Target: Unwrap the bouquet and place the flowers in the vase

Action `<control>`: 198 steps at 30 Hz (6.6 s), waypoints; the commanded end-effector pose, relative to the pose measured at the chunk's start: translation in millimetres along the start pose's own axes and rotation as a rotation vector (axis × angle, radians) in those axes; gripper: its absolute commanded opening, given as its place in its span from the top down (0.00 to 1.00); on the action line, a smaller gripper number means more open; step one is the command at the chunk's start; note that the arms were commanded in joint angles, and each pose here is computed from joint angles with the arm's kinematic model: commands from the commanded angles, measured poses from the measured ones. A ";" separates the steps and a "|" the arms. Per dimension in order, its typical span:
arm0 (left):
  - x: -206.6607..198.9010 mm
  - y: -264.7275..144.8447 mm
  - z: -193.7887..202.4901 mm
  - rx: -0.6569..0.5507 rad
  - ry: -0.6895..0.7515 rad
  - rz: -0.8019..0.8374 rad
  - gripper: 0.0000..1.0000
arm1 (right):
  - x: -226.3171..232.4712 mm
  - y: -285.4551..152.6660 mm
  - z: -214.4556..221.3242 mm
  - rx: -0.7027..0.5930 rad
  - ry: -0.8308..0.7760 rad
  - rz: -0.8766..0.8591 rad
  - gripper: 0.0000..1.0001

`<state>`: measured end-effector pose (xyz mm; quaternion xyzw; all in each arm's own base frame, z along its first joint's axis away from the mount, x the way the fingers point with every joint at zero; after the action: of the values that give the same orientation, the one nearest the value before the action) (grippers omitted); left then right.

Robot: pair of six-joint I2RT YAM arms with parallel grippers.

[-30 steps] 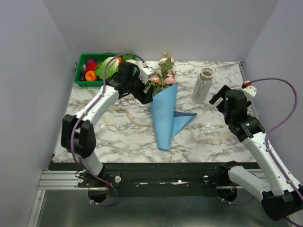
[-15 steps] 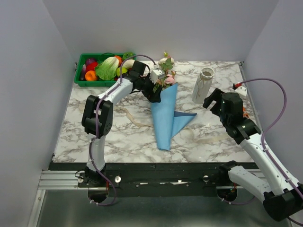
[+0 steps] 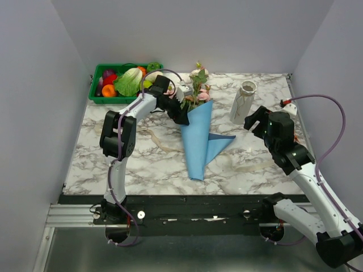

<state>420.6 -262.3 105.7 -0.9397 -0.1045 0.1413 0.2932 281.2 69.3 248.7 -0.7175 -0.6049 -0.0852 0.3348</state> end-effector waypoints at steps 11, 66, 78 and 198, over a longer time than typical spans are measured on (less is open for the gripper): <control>-10.0 -4.7 -8.2 -0.013 -0.020 0.158 0.65 | 13.3 -8.1 -0.2 0.012 0.043 -0.073 0.32; -40.0 -64.8 -16.0 -0.100 0.026 0.143 0.32 | 14.1 -15.0 15.5 0.042 0.054 -0.160 0.19; -10.5 -35.6 5.2 -0.071 0.011 0.156 0.32 | 16.9 -14.5 18.6 0.053 0.043 -0.185 0.21; -147.8 -62.5 -100.9 -0.064 -0.062 0.444 0.32 | 22.0 -30.6 18.4 0.043 0.099 -0.271 0.28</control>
<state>335.9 -286.9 246.9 -0.9640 0.1007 0.1476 0.1968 257.8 102.1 255.4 -0.6147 -0.6811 -0.1428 0.3713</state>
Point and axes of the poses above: each gripper's point midway between its finger pads, its own y axis out along the fingers, its own x axis along the line the jaws close on, z = x × y, the point moved 2 cm from there along -y, back along the fingers, and after that the axes turned 10 degrees about y, right-handed, at the moved point
